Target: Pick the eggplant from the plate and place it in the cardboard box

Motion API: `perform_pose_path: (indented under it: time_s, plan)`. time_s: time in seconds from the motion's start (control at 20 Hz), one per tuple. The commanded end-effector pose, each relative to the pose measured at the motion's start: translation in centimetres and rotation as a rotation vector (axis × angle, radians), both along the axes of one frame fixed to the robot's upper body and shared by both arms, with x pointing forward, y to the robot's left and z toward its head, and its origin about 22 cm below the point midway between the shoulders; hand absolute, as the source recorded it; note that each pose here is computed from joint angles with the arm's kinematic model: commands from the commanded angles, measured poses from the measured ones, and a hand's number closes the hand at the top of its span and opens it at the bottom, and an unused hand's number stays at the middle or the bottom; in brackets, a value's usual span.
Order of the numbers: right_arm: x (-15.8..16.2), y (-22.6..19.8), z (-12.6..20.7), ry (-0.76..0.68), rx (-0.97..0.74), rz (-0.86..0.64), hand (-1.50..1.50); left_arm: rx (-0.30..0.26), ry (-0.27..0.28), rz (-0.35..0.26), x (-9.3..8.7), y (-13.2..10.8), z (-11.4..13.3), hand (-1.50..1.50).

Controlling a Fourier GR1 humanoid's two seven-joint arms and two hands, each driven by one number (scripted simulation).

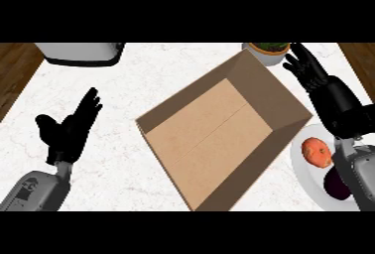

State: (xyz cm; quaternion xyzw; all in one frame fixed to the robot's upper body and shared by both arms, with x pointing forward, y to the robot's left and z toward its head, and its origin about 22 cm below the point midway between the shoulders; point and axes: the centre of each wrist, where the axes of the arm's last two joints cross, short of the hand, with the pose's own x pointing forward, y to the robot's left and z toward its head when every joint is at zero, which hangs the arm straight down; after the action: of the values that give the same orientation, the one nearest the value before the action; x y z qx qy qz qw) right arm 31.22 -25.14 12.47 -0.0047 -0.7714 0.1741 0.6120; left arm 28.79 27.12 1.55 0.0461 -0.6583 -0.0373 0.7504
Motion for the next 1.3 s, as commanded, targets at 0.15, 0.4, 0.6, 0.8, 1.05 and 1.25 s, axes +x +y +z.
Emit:
perform_pose_path:
  time_s: [0.15,0.4,0.6,0.8,1.05,1.25]
  plan:
    - [-2.6,-7.3,-7.6,0.295,-0.019,-0.670,-1.50,0.073,-0.116,-0.111,-0.2,-1.4,1.2,0.00]
    - [-8.0,-14.8,-12.4,0.487,-0.514,-0.962,-1.50,0.119,-0.174,-0.180,0.3,-1.5,2.6,0.00]
    - [-11.5,-15.5,-15.8,0.530,-0.826,-1.088,-1.50,0.133,-0.162,-0.264,-0.4,-2.8,2.0,0.00]
    - [-11.3,-15.2,-14.3,0.523,-1.037,-1.139,-1.50,0.142,-0.163,-0.306,-0.2,-4.2,2.1,0.00]
    - [-9.2,-10.2,-11.5,0.655,-1.088,-1.168,-1.50,0.139,-0.141,-0.336,-0.6,-5.0,2.5,0.00]
    - [-7.3,-4.6,-7.5,0.804,-1.029,-1.071,-1.50,0.128,-0.151,-0.337,-0.7,-6.6,2.5,0.00]
